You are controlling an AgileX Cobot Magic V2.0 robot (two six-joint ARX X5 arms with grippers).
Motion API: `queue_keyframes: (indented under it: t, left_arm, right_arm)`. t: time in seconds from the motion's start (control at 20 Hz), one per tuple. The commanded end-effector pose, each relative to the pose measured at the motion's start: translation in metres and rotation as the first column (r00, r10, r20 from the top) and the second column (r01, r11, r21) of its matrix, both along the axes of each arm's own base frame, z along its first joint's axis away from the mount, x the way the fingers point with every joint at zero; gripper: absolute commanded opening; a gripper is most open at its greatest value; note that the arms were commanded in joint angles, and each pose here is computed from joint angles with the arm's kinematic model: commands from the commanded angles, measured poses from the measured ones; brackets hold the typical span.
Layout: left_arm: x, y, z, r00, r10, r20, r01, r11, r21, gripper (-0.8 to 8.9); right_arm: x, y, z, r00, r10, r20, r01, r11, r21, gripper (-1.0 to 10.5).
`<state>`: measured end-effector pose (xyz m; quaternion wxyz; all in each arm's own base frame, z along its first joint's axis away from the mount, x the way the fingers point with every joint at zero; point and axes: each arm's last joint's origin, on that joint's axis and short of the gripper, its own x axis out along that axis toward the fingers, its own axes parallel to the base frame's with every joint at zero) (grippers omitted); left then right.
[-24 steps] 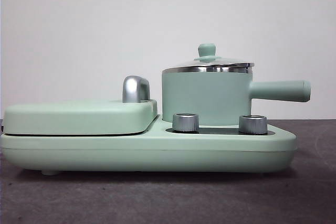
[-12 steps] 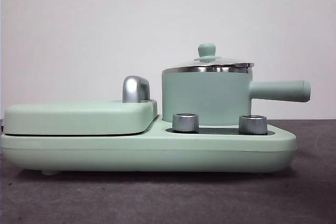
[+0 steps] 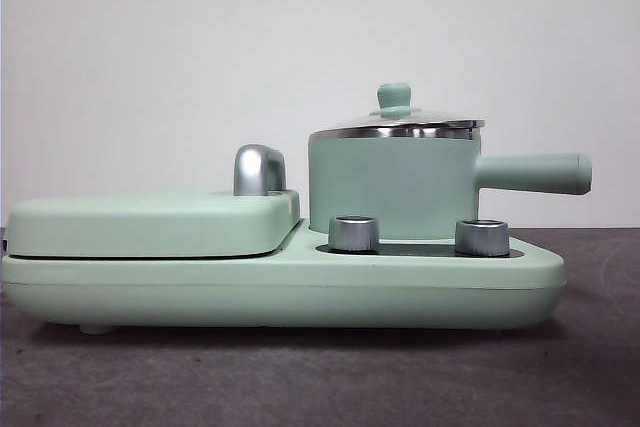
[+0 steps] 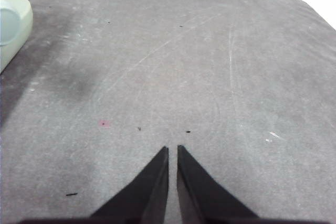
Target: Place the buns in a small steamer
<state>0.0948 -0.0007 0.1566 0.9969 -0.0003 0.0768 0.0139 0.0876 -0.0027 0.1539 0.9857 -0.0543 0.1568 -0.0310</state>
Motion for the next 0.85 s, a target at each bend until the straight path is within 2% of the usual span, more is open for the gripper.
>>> queue_keyframes:
  t: [0.05,0.25,0.7,0.85]
  left_arm:
    - [0.0008,0.0003,-0.0069,1.0,0.005,-0.023,-0.004,1.0,0.015,0.07]
    - [0.0008,0.0003,-0.0069,1.0,0.005,-0.023,-0.004,1.0,0.015,0.07]
    - [0.0008,0.0003,-0.0067,1.0,0.005,-0.023,-0.004,1.0,0.015,0.07]
    - [0.0008,0.0003,-0.0067,1.0,0.005,-0.023,-0.004,1.0,0.015,0.07]
  right_arm:
    - [0.0019,-0.0004,-0.0005,0.999,-0.003,0.032,0.004,1.0,-0.005,0.2]
    - [0.0082,-0.0018,-0.0024,0.988,-0.017,0.153,0.018,1.0,-0.006,0.2]
    - [0.009,-0.003,0.0045,0.974,-0.028,0.225,0.03,1.0,-0.006,0.2]
    - [0.0092,-0.0019,0.0052,0.973,0.003,0.233,-0.002,1.0,-0.003,0.2]
